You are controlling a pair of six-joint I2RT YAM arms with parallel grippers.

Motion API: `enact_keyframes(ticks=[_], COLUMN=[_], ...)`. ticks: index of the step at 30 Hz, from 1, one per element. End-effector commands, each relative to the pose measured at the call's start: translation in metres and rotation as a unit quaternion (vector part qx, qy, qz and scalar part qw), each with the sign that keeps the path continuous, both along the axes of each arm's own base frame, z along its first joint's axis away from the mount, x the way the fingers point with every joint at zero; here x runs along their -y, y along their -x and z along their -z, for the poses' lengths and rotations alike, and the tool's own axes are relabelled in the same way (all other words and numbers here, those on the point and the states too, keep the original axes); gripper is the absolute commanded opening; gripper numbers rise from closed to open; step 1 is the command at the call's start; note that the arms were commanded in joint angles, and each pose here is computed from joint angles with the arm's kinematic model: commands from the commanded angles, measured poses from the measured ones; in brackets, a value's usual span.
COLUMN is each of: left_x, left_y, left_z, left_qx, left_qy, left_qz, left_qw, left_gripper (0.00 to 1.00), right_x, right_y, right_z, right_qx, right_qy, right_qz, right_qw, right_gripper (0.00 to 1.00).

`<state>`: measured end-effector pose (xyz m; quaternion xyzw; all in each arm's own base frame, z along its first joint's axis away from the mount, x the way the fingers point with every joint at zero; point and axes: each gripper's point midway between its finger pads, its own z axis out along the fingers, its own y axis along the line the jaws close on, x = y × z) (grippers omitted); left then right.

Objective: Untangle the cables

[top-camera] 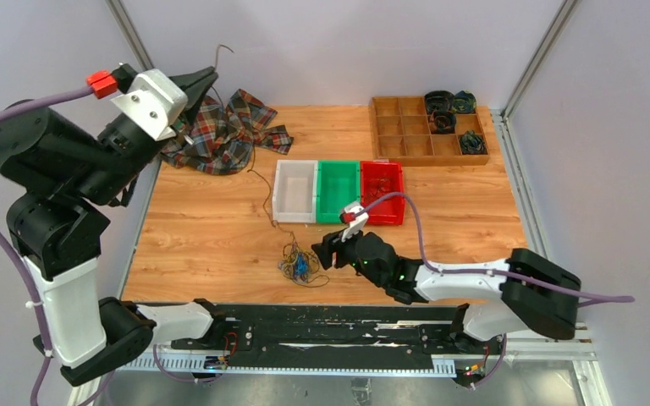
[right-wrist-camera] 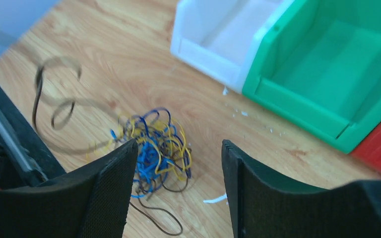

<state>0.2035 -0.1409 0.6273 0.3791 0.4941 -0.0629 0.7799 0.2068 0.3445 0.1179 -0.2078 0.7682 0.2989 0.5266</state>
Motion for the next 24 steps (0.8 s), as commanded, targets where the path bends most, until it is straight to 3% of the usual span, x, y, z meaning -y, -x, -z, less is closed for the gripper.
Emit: enact_keyframes(ticks=[1, 5, 9, 18, 20, 24], left_x=[-0.029, -0.027, -0.027, -0.03, -0.032, -0.033], left_y=[0.007, 0.005, 0.001, 0.004, 0.005, 0.006], left_z=[-0.053, -0.051, -0.049, -0.056, -0.057, -0.048], left_qx=[0.107, 0.106, 0.107, 0.119, 0.122, 0.113], left_qy=[0.045, 0.044, 0.036, 0.035, 0.034, 0.027], left_qz=[-0.057, -0.059, -0.064, -0.069, -0.071, -0.071], left_qw=[0.992, 0.992, 0.992, 0.99, 0.989, 0.991], left_gripper=[0.01, 0.0, 0.0, 0.0, 0.01, 0.01], right_x=[0.011, -0.008, -0.037, -0.089, -0.097, -0.102], right_y=[-0.009, 0.005, 0.026, 0.022, 0.014, -0.005], right_z=[-0.056, -0.099, -0.115, -0.102, -0.095, -0.111], right_qx=[0.047, 0.077, 0.089, 0.131, 0.137, 0.16], right_qy=[-0.058, -0.083, -0.078, -0.009, 0.01, 0.017], right_qz=[0.019, -0.052, -0.143, -0.211, -0.207, -0.171], right_qw=[0.997, 0.992, 0.983, 0.969, 0.969, 0.972], right_gripper=[0.66, 0.73, 0.73, 0.72, 0.67, 0.41])
